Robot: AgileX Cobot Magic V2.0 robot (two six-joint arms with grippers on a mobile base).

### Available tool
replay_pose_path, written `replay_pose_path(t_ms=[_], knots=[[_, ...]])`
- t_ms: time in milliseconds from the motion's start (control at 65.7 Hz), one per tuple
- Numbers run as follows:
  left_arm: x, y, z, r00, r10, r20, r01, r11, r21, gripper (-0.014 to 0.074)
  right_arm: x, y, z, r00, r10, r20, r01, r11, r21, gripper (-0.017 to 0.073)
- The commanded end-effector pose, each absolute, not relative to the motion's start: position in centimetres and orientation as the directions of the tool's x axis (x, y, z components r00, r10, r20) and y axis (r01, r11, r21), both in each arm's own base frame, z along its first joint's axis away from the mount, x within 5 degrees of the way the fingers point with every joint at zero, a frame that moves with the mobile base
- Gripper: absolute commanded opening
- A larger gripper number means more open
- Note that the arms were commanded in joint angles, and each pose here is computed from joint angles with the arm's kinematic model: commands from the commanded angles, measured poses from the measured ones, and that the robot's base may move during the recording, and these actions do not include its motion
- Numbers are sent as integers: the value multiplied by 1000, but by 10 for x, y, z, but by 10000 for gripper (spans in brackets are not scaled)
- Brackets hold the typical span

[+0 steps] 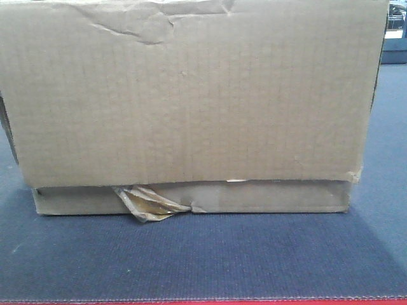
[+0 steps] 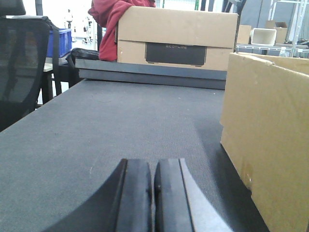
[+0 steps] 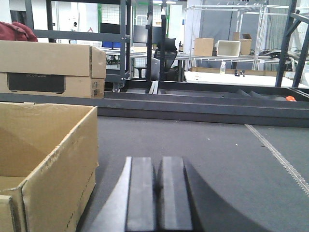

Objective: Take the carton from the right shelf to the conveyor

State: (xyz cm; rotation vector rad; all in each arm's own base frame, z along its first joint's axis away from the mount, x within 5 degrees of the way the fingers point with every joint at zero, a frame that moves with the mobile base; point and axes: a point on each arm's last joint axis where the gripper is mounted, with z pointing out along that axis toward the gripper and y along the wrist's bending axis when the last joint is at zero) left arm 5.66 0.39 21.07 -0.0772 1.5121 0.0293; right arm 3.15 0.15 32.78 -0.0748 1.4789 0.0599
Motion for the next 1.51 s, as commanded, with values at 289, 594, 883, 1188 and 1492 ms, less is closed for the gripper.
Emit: replay_pose_path(t_ms=[289, 594, 883, 1188, 1492], knots=[[56, 4, 213, 84, -30, -996, -67, 997, -35, 15, 31, 1, 330, 118, -18, -993, -80, 996, -27, -70], [56, 4, 213, 84, -30, -996, -67, 997, -35, 15, 31, 1, 330, 117, -16, -993, -81, 996, -25, -70], [56, 4, 213, 84, -30, -996, -67, 997, -35, 15, 41, 3, 299, 51, -19, -999, -42, 999, -21, -70], [56, 4, 213, 89, -29, -996, -68, 997, -35, 15, 53, 1, 225, 25, -1, -1000, -10, 1000, -1, -70], [56, 4, 213, 89, -29, -996, -68, 997, -35, 15, 56, 0, 209, 41, 2, -999, -1, 1000, 2, -70]])
